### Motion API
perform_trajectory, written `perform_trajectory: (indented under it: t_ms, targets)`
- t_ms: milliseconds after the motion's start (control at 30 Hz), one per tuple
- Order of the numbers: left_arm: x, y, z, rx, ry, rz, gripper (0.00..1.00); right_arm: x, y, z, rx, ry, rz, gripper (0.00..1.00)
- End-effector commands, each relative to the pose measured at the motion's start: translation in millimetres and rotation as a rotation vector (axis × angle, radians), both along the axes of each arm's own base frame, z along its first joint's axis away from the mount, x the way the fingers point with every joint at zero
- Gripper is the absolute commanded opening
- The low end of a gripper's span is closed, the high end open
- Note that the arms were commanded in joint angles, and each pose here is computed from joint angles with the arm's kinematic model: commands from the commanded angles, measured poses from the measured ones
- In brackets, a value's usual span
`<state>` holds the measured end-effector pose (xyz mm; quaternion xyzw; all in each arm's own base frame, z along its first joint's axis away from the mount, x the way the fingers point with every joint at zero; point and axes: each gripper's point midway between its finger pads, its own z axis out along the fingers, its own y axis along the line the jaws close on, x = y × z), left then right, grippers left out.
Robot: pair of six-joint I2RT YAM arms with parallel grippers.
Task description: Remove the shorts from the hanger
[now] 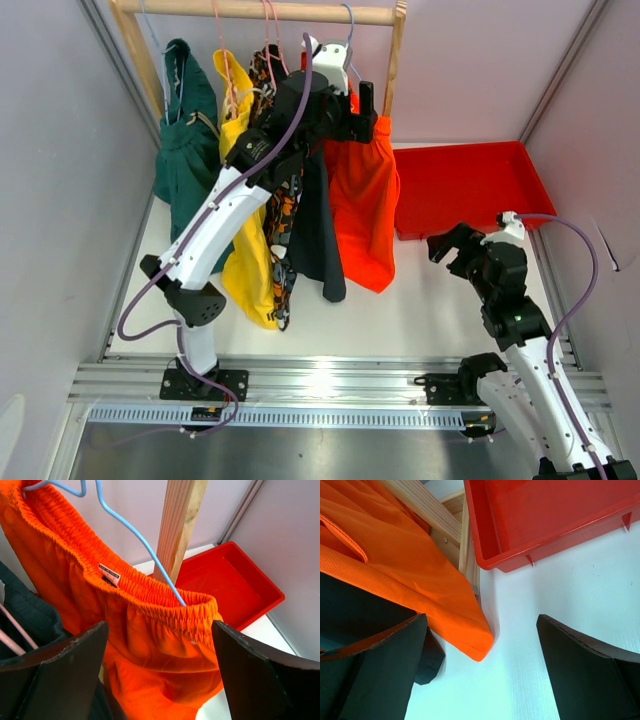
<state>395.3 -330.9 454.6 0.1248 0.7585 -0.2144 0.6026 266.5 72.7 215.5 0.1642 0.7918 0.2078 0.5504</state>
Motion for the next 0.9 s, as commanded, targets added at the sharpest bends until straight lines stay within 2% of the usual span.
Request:
perform_trajectory:
  t_ms: [0, 600, 800, 867]
  targets:
    - [-2, 3, 52, -0.116, -0.116, 0.014, 0.91, -1, 3, 22, 0.001, -0.048, 0.021, 0.99]
    - [49, -25, 31, -0.194, -0.128, 0.052, 0.91, -1, 8, 19, 0.003, -0.032, 0.046, 0.99]
    - [66, -25, 26, -0.222, -0.130, 0.064, 0.87, 1, 10, 18, 0.003, -0.034, 0.055, 0.99]
    - [70, -24, 26, -0.231, -0.134, 0.068, 0.81, 1, 10, 15, -0.004, -0.030, 0.057, 0.99]
